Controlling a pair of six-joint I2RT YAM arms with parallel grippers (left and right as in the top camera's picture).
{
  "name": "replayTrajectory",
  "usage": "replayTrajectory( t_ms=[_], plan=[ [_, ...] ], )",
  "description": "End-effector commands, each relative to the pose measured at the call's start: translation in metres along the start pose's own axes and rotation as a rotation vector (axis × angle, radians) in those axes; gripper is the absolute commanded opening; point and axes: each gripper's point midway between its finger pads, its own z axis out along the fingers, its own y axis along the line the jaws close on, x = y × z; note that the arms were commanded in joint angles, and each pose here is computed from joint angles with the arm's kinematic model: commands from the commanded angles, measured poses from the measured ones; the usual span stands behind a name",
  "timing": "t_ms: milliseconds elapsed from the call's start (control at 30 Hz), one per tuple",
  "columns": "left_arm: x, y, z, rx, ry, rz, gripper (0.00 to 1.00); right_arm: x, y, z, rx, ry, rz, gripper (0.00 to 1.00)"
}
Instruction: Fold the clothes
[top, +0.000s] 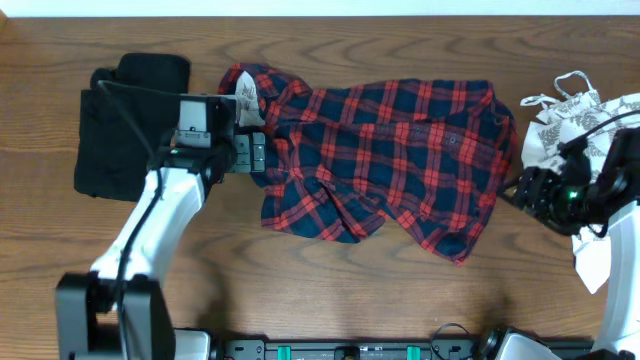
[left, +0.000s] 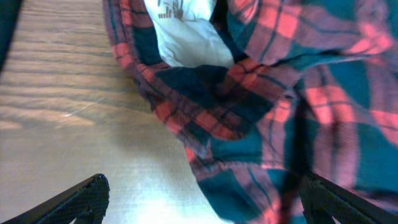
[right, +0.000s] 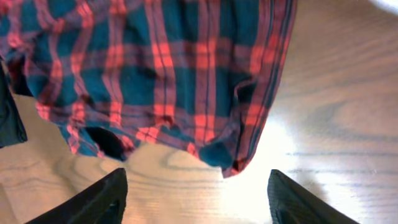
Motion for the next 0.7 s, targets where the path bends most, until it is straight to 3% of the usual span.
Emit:
replayTrajectory(
  t_ms=[0,667],
  plan=[
    [0.001,0.002,0.015,-0.003,0.016,0.040,0.98,0.016,-0.004,0.017,-0.025,0.054,0.013,0.73],
    [-0.004,0.007,0.067,-0.003,-0.017,0.138,0.98,0.048,-0.014,0.050,-0.068,0.139,0.061,0.76]
  ],
)
